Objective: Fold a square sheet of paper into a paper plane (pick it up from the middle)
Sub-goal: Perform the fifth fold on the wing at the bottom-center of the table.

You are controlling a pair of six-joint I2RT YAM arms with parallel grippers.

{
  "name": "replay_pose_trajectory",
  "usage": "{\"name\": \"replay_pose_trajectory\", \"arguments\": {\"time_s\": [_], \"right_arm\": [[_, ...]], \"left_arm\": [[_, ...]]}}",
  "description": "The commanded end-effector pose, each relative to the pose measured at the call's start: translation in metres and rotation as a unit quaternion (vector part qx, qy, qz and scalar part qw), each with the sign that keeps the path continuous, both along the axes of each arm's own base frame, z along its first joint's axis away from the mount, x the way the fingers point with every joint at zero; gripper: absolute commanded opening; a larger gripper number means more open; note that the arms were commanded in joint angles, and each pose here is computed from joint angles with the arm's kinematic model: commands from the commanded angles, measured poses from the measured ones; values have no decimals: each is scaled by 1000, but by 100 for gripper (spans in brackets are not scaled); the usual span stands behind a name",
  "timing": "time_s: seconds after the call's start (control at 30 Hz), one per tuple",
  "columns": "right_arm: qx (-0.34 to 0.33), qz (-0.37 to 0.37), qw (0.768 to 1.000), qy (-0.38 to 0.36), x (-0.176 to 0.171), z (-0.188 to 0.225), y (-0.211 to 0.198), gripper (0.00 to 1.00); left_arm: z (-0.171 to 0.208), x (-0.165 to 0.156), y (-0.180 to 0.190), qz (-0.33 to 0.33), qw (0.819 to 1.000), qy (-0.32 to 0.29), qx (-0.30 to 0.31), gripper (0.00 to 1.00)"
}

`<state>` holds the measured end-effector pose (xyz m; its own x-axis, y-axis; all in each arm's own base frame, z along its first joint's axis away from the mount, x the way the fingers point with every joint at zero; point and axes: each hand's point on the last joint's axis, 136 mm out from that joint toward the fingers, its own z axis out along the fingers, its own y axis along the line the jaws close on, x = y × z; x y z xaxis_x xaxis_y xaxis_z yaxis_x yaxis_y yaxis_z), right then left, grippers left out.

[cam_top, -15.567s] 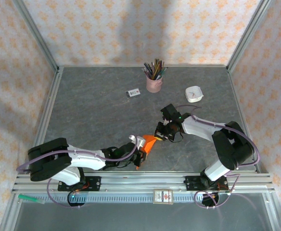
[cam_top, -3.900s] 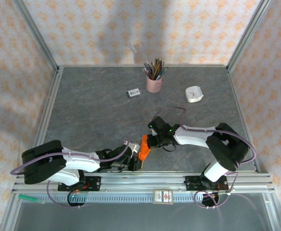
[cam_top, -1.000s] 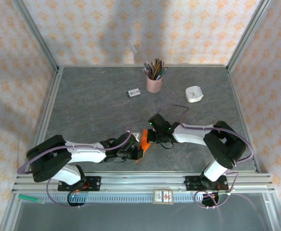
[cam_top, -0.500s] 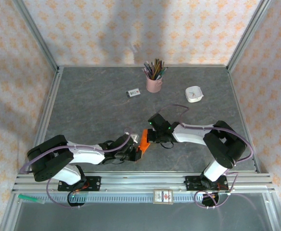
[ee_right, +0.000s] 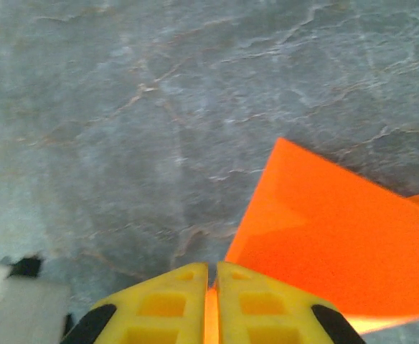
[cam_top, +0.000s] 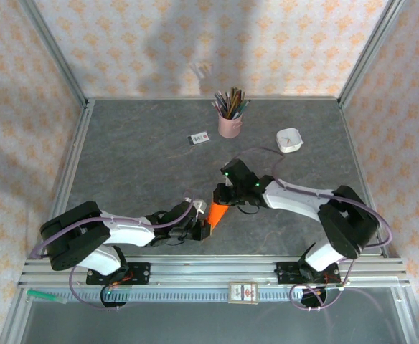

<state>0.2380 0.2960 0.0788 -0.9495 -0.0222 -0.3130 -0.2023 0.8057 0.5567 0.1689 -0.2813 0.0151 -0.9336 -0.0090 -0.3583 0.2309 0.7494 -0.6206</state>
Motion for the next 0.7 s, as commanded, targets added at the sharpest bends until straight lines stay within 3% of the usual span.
{"name": "replay_pose_trajectory", "arguments": {"time_s": [0.0, 0.23, 0.67], "right_arm": [[27, 13, 999, 14, -22, 0, 0, 10], [65, 19, 997, 40, -51, -14, 8, 7], [72, 30, 995, 64, -62, -32, 15, 6]], "left_arm": [[-38, -21, 35, 10, 996, 51, 77, 0], [-39, -21, 38, 12, 995, 52, 81, 0], [-39, -21, 39, 12, 995, 50, 86, 0]]}}
